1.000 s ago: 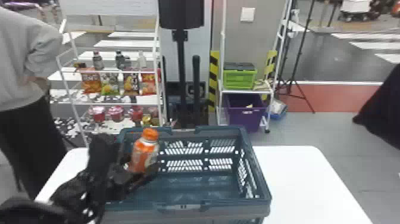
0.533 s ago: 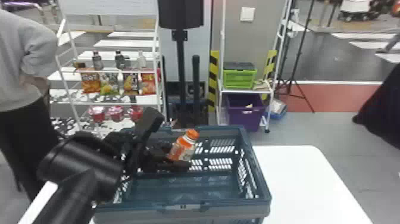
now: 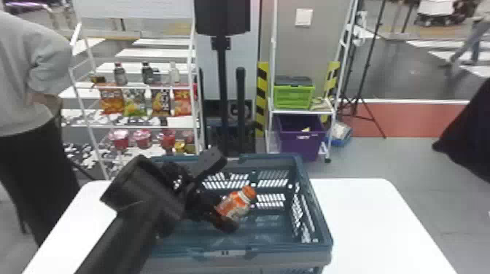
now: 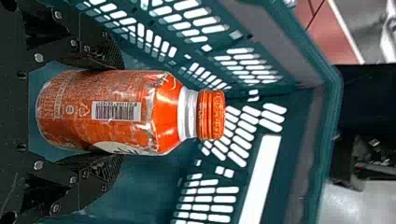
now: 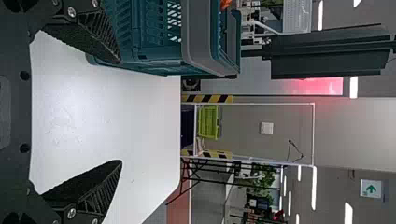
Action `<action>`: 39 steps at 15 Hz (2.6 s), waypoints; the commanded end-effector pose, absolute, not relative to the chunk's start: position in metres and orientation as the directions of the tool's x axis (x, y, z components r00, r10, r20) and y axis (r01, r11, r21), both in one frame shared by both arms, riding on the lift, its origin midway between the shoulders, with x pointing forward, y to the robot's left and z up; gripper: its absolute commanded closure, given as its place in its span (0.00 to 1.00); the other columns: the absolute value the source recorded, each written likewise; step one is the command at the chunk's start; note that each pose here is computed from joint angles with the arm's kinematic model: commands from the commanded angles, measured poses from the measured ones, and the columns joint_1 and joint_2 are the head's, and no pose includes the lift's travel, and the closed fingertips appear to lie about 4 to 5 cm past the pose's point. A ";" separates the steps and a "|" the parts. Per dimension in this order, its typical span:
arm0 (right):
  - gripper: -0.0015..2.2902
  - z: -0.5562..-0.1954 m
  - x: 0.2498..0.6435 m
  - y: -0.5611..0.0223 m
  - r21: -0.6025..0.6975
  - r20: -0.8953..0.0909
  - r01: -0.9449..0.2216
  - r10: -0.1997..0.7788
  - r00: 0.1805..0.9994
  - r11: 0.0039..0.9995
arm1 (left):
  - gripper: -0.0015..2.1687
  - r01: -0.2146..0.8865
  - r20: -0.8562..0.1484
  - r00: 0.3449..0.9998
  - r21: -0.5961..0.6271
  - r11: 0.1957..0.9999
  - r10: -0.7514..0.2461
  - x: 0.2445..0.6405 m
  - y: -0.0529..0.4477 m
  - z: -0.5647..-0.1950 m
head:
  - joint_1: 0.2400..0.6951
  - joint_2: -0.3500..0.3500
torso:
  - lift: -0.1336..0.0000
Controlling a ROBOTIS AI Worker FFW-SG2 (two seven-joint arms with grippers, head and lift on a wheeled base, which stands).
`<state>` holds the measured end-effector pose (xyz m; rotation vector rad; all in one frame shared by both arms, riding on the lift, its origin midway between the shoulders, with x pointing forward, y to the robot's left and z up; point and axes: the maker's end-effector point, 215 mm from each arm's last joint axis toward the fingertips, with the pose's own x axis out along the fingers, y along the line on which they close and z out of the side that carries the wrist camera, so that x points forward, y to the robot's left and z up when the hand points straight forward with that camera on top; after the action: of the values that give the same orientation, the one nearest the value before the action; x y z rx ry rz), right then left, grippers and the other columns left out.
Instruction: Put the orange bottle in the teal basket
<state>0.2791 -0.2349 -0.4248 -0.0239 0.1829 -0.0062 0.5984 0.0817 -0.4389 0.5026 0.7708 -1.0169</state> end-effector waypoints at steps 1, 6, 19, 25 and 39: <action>0.06 -0.426 0.277 -0.234 -0.026 -0.185 0.004 -0.009 0.983 1.000 | 0.24 0.907 -0.813 0.282 0.053 0.417 -0.509 0.599 0.088 -0.456 | 0.57 0.50 | 1.00; 0.06 -0.428 0.274 -0.234 -0.028 -0.190 0.004 -0.009 0.982 1.000 | 0.24 0.933 -0.889 0.239 0.099 0.345 -0.390 0.589 0.105 -0.482 | 0.57 0.50 | 1.00; 0.06 -0.426 0.266 -0.237 -0.030 -0.188 0.008 -0.014 0.982 1.000 | 0.06 0.849 -0.763 0.465 0.241 0.471 -0.448 0.606 0.113 -0.414 | 0.57 0.50 | 1.00; 0.06 -0.419 0.263 -0.236 -0.033 -0.172 -0.003 -0.003 0.985 0.999 | 0.07 0.569 -0.383 0.789 0.158 0.807 -0.481 0.590 0.202 -0.277 | 0.57 0.50 | 1.00; 0.06 -0.375 0.283 -0.223 -0.025 -0.082 -0.136 0.134 0.988 0.990 | 0.07 0.173 0.014 0.984 0.138 0.975 -0.177 0.315 0.275 -0.307 | 0.57 0.50 | 1.00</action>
<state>0.2819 -0.2255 -0.3760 -0.0324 0.0828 0.1186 0.3347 0.2937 -0.2971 0.1519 0.0081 -0.1627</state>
